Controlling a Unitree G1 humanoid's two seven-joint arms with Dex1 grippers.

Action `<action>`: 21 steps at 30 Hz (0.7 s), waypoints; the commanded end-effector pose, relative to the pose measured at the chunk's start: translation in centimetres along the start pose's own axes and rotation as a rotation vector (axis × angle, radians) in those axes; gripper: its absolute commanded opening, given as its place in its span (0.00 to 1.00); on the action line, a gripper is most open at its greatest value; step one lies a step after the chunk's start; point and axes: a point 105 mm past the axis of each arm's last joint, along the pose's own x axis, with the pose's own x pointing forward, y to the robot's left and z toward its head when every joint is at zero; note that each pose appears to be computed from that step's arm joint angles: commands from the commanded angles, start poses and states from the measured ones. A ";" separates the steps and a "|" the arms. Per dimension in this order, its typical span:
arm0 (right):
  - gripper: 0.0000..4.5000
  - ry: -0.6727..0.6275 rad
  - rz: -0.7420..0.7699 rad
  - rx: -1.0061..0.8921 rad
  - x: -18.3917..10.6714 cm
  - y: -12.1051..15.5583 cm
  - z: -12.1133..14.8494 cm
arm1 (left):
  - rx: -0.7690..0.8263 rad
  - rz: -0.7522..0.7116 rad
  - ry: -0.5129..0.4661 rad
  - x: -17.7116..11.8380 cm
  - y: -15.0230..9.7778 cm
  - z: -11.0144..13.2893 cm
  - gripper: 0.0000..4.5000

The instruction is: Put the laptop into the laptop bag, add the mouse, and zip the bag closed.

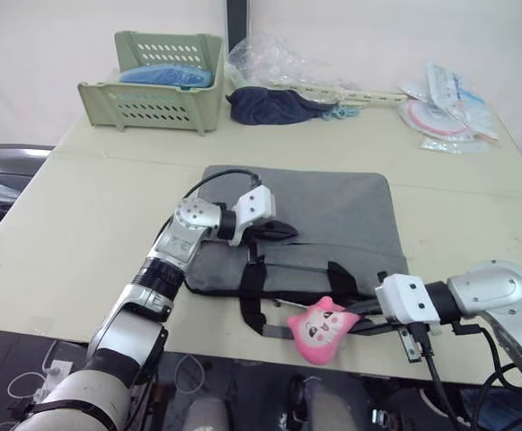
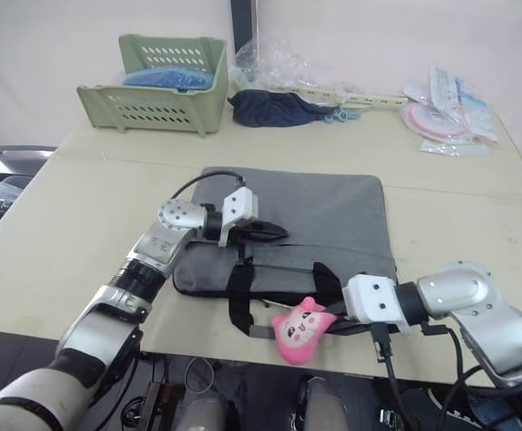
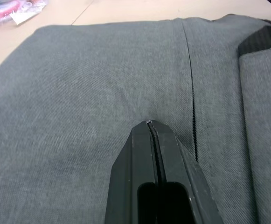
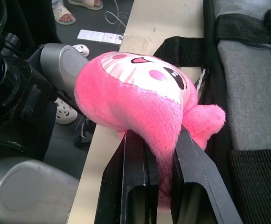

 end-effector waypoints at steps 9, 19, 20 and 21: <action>0.01 0.046 -0.107 0.118 -2.8 1.9 -0.6 | -0.144 -0.149 0.244 0.4 -4.4 -7.7 0.00; 0.01 0.100 -0.260 0.271 -6.9 3.8 -2.7 | -0.160 -0.152 0.259 0.2 -5.1 -8.8 0.00; 0.01 0.103 -0.278 0.285 -7.3 3.9 -2.9 | -0.162 -0.151 0.259 0.2 -5.1 -8.8 0.00; 0.01 0.115 -0.289 0.293 -7.8 4.1 -3.2 | -0.162 -0.152 0.260 0.1 -5.2 -8.9 0.00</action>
